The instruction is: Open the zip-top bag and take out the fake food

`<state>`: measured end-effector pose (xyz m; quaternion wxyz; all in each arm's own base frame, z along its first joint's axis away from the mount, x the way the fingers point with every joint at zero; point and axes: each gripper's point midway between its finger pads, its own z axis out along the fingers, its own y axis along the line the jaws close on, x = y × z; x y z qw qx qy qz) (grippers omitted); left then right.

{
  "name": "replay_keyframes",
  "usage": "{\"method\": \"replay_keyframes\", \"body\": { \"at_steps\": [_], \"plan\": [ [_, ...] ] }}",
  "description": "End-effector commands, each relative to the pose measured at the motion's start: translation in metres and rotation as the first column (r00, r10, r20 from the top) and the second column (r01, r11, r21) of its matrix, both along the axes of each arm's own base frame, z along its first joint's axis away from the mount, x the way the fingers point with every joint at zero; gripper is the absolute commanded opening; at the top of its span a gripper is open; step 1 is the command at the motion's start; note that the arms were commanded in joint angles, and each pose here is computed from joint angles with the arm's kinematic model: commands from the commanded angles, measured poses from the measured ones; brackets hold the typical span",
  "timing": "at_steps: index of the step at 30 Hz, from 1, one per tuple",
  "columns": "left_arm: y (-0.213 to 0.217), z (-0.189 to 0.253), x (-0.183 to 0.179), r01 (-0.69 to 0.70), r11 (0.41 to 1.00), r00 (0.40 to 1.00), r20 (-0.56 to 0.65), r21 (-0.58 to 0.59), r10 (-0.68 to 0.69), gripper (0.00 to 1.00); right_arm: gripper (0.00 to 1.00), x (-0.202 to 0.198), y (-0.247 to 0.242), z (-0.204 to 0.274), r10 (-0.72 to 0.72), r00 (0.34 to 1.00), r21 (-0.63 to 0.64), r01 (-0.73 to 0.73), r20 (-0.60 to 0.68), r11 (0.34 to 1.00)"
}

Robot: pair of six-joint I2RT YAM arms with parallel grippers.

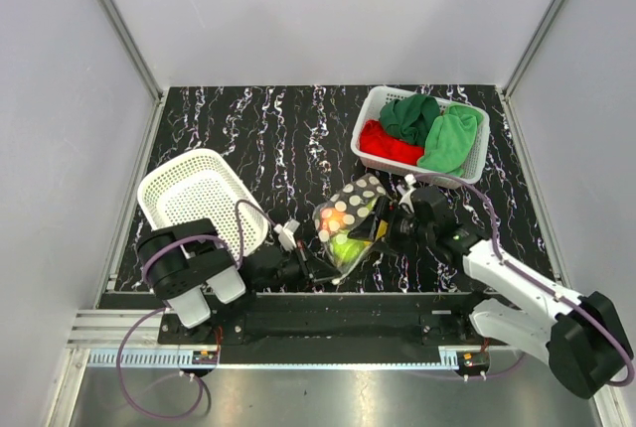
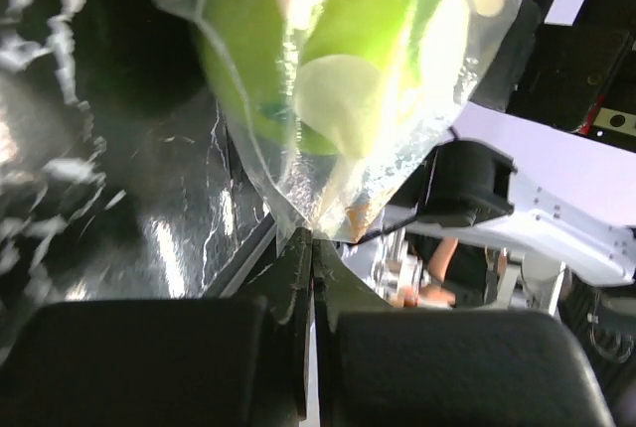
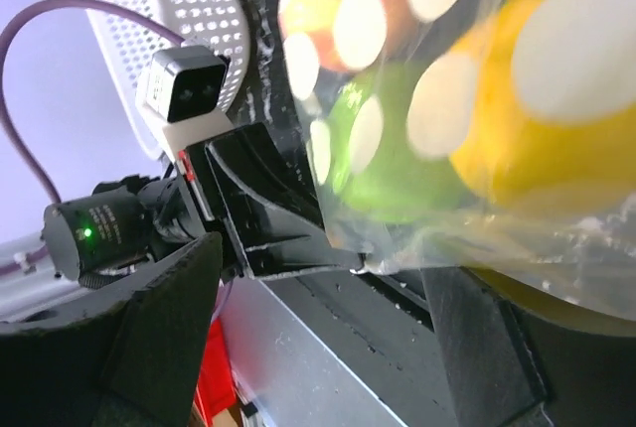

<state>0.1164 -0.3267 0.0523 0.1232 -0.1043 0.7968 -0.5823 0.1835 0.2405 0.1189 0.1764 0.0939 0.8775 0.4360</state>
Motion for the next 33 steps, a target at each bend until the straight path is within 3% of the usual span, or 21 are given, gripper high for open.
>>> {"method": "replay_keyframes", "body": {
  "at_steps": [1, 9, 11, 15, 20, 27, 33],
  "plan": [
    [-0.002, 0.047, 0.027, -0.141, 0.980, 0.981, 0.113, -0.139, 0.158, 0.00, 0.90, -0.015, 0.001, 0.039, 0.076, 0.992, 0.055, -0.082, 0.097, 0.995],
    [-0.035, 0.084, 0.045, -0.148, 0.963, 0.980, 0.098, -0.224, 0.174, 0.00, 0.86, -0.081, -0.007, 0.020, 0.196, 0.981, 0.186, -0.193, 0.000, 0.964],
    [-0.043, 0.091, 0.045, -0.135, 0.961, 0.983, 0.093, -0.242, 0.161, 0.00, 0.84, -0.083, -0.006, 0.016, 0.197, 0.980, 0.214, -0.196, 0.017, 0.957],
    [-0.047, 0.095, 0.041, -0.132, 0.958, 0.986, 0.069, -0.253, 0.154, 0.00, 0.69, -0.079, -0.003, 0.017, 0.181, 0.980, 0.258, -0.196, 0.082, 0.946],
    [-0.045, 0.095, 0.037, -0.131, 0.956, 0.988, 0.042, -0.264, 0.147, 0.00, 0.61, -0.075, 0.001, 0.013, 0.158, 0.976, 0.333, -0.199, 0.148, 0.922],
    [-0.047, 0.097, 0.031, -0.114, 0.948, 0.992, 0.020, -0.296, 0.126, 0.00, 0.62, -0.066, 0.003, 0.023, 0.124, 0.955, 0.360, -0.220, 0.269, 0.907],
    [-0.049, 0.099, 0.025, -0.109, 0.935, 0.994, -0.008, -0.336, 0.113, 0.00, 0.64, -0.058, 0.005, 0.024, 0.092, 0.953, 0.373, -0.200, 0.288, 0.906]
  ]
}}
